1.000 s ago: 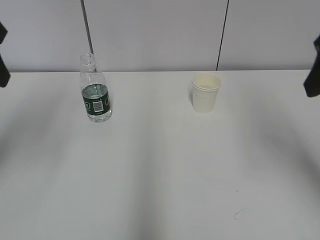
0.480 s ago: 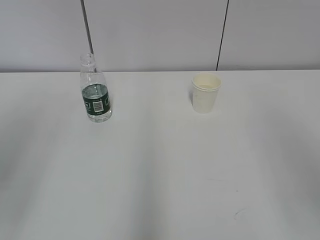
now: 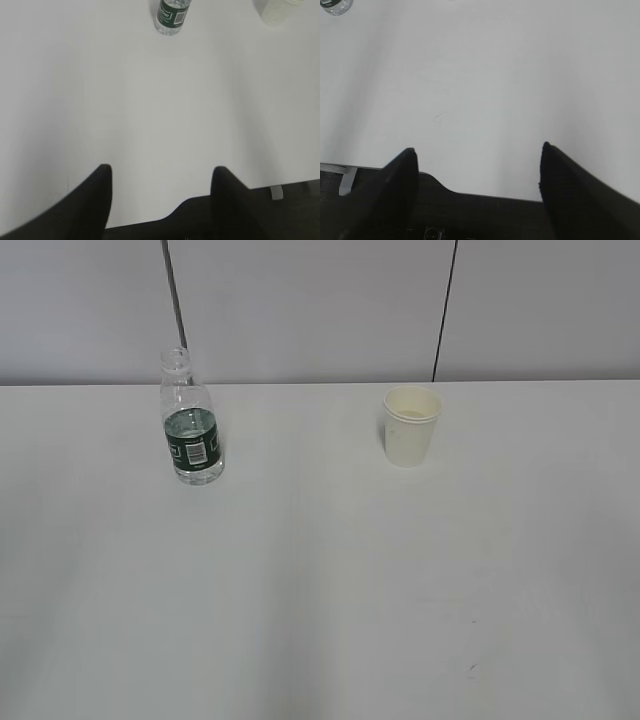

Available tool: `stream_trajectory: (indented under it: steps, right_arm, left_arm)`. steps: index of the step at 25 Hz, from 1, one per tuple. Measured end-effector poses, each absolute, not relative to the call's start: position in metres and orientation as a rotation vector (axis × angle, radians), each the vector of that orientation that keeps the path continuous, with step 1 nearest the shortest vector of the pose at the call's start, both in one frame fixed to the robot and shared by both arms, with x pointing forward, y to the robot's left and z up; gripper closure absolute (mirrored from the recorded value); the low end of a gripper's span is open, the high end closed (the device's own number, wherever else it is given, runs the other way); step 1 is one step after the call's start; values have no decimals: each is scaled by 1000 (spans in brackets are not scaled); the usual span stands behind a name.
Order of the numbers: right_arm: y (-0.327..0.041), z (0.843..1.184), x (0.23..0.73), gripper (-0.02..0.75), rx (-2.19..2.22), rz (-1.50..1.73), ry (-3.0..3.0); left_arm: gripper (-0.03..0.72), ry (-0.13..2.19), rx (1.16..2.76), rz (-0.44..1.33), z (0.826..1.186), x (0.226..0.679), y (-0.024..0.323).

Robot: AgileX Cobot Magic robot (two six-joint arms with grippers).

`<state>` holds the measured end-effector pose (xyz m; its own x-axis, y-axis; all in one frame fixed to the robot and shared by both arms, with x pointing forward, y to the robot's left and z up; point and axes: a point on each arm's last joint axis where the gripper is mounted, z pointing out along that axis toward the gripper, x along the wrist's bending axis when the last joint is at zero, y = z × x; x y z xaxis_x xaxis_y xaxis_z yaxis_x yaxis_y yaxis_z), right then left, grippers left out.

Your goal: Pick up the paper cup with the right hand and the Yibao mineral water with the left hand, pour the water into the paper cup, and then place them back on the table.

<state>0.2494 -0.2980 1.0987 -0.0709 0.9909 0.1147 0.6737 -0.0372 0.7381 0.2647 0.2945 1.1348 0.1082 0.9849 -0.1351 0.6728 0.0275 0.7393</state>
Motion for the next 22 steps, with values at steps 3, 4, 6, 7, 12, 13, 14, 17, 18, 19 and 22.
stream_trajectory:
  steps: [3,4,6,7,12,13,14,17,18,19,22]
  right_arm:
    - [-301,1085,235,153,1698,944,1771]
    - [-302,1080,232,153,1691,950,1767]
    - [-303,1071,224,153,1670,976,1747]
    - [-304,1068,220,153,1656,992,1735]
    - [-305,1054,214,153,1627,1000,1729]
    - [-305,1052,214,153,1624,992,1737]
    - [-305,1051,215,153,1616,985,1746]
    - [-305,1048,216,153,1610,968,1760]
    - [-305,1047,217,153,1609,959,1766]
    - [-305,1045,217,153,1611,953,1771]
    - [-305,1045,219,153,1585,955,1771]
  left_arm:
    - [301,1577,1672,631,1128,244,299]
    - [305,1559,1660,646,1125,238,300]
    - [309,1530,1639,669,1118,227,303]
    - [310,1516,1626,680,1115,221,304]
    - [311,1445,1560,728,1100,196,309]
    - [311,1435,1554,733,1097,193,309]
    - [312,1431,1551,736,1093,191,310]
    - [314,1419,1579,720,1087,192,308]
    - [316,1415,1599,714,1084,194,307]
    - [317,1418,1615,706,1081,196,306]
    - [319,1441,1658,683,1069,203,304]
